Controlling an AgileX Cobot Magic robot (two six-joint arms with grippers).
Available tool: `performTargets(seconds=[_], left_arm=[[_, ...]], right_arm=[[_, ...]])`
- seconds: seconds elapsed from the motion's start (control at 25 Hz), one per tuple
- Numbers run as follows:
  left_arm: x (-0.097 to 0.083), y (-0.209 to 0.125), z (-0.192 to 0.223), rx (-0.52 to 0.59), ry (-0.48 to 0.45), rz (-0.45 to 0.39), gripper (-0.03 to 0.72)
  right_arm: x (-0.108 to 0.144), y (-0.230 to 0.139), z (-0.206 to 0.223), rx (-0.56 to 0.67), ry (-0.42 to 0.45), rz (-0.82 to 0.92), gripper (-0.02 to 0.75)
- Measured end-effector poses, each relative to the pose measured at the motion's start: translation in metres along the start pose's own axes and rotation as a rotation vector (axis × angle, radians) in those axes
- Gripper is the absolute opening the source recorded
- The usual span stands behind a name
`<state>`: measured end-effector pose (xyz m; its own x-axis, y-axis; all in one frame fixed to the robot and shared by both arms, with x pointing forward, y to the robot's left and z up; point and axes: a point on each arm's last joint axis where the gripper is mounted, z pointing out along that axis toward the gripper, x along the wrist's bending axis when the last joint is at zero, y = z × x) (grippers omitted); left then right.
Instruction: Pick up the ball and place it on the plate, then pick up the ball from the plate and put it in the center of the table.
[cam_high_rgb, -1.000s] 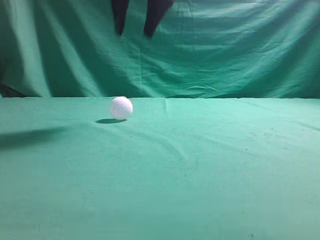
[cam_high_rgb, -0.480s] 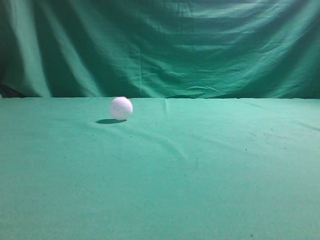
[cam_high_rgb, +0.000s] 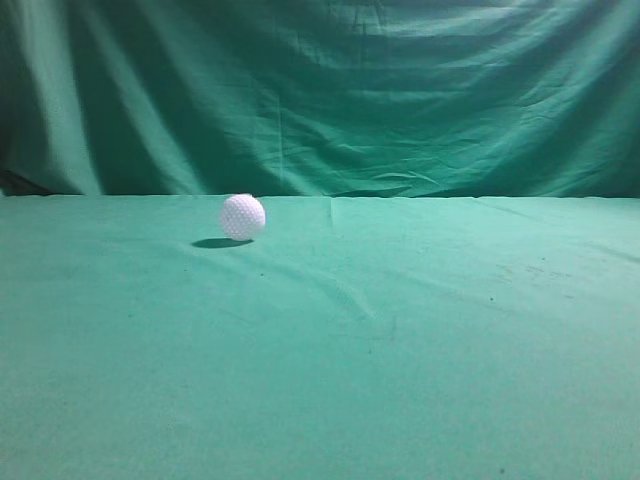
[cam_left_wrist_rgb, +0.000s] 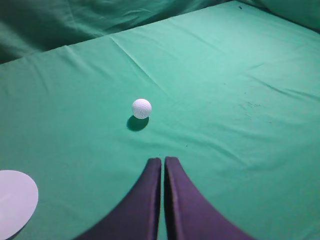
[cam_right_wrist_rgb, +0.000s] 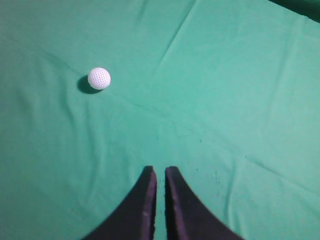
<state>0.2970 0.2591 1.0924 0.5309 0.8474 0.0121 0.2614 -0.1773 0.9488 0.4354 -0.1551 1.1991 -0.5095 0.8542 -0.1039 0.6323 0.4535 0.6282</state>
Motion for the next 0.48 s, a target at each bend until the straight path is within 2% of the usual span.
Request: performTargets(seconds=[0.16, 0.48], left_arm=[[-0.004, -0.005, -0.007, -0.025, -0.011, 0.002, 0.000], [-0.006, -0.045, 0.006, 0.048, -0.028, -0.099, 0.000]], right_arm=[[-0.004, -0.044, -0.013, -0.069, 0.013, 0.013, 0.052], [-0.008, -0.143, -0.021, -0.308, 0.058, 0.035, 0.052]])
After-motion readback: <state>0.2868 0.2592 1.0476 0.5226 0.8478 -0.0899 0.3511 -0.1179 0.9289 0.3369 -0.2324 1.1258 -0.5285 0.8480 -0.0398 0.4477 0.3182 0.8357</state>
